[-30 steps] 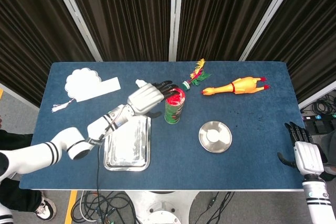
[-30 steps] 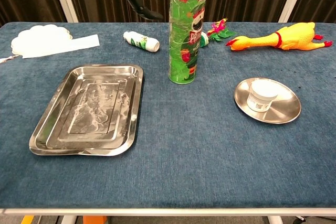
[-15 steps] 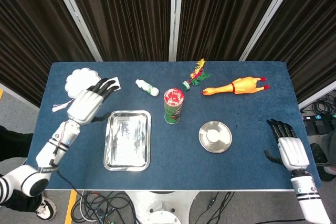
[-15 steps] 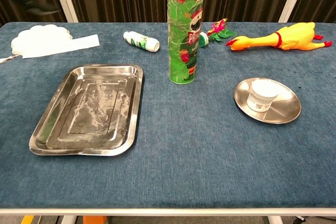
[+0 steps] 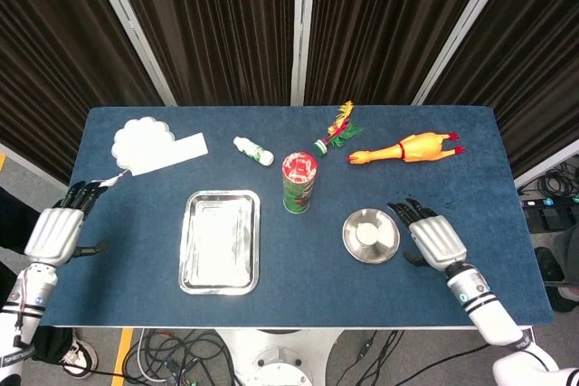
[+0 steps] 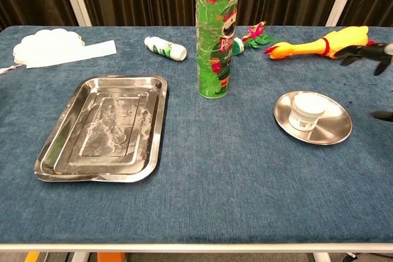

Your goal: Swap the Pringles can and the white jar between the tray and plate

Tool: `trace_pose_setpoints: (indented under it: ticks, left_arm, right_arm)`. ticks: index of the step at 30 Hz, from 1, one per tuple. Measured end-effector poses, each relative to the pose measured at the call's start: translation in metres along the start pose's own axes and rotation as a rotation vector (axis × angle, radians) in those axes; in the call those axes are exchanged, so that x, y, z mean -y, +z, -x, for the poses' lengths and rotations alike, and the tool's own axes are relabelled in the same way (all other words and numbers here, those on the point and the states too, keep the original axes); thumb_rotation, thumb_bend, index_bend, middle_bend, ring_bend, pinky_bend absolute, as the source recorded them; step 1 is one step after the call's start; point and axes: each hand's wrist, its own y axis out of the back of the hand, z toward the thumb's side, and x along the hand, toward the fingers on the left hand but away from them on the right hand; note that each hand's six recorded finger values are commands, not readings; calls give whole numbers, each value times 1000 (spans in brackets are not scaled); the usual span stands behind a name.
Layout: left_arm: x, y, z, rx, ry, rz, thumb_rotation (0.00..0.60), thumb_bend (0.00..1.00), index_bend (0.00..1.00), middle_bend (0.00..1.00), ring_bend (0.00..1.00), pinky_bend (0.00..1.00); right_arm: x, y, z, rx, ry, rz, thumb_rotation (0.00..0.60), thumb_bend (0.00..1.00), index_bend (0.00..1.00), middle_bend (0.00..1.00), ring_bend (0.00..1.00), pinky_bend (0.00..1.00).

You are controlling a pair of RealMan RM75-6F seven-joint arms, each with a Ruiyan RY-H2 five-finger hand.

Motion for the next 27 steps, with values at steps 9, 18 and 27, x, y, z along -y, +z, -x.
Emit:
trace_pose_setpoints:
  ticks: [9,18,27]
  left_arm:
    - [1,-14,5,-16,0,21,600,107,107,91,44,317]
    - [0,-22,3,-18,13,38,600,91,107,91,44,318]
    - [3,-22,3,-15,8,36,600,91,107,91,44,319]
  right_arm:
    - [6,38,29,-50,82,-128,600,214,73,202,122,254]
    - [16,65,46,-73,106,-146,600,232,189,267,184,278]
    - [24,70,46,-75,93,-144,600,259,344,341,297,345]
